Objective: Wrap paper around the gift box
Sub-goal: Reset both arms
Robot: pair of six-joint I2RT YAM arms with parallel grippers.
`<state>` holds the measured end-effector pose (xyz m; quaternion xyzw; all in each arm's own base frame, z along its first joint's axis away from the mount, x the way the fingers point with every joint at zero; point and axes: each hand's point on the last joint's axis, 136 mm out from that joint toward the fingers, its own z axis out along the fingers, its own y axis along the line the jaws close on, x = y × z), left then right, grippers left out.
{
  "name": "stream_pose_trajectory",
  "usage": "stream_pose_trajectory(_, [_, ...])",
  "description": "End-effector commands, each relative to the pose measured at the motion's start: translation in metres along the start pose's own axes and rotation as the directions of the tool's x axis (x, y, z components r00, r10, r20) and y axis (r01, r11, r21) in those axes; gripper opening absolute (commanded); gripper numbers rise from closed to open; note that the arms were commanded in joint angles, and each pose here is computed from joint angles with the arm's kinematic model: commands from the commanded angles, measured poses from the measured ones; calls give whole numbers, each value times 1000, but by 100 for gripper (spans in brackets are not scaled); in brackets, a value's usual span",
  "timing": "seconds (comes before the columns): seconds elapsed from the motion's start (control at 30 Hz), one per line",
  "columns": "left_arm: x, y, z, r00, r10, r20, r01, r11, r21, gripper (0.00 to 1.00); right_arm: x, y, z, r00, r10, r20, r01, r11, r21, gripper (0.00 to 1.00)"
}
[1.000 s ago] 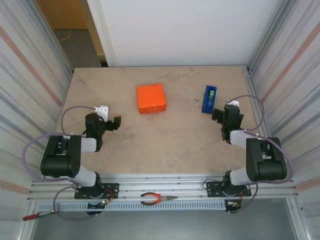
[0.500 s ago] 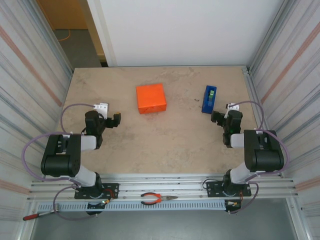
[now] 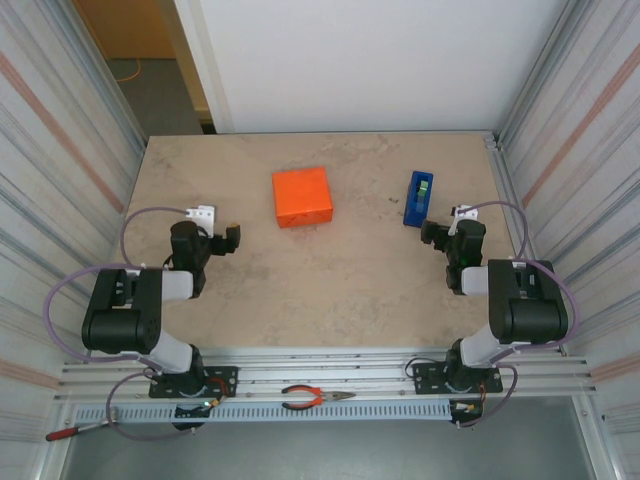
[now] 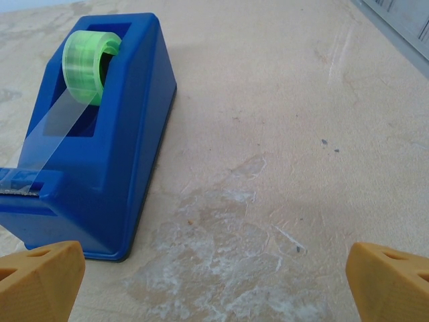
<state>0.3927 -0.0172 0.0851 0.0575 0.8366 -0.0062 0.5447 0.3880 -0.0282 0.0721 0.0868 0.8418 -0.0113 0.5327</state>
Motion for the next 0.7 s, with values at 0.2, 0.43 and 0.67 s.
stream_pose_trajectory(0.2, [-7,2,0,1000,-3,20,4,1000,-14,99,-11,5,0,999,-16,35,16,1000,-16,98])
stream_pose_trajectory(0.43, [-7,2,0,1000,-3,22,4,1000,-14,99,-8,11,6,1000,-27,3,27,998,-55,98])
stream_pose_trajectory(0.67, [-7,3,0,1000,-4,21,4,1000,-16,99,-10,10,1,1000,-22,22,23,998,-57,98])
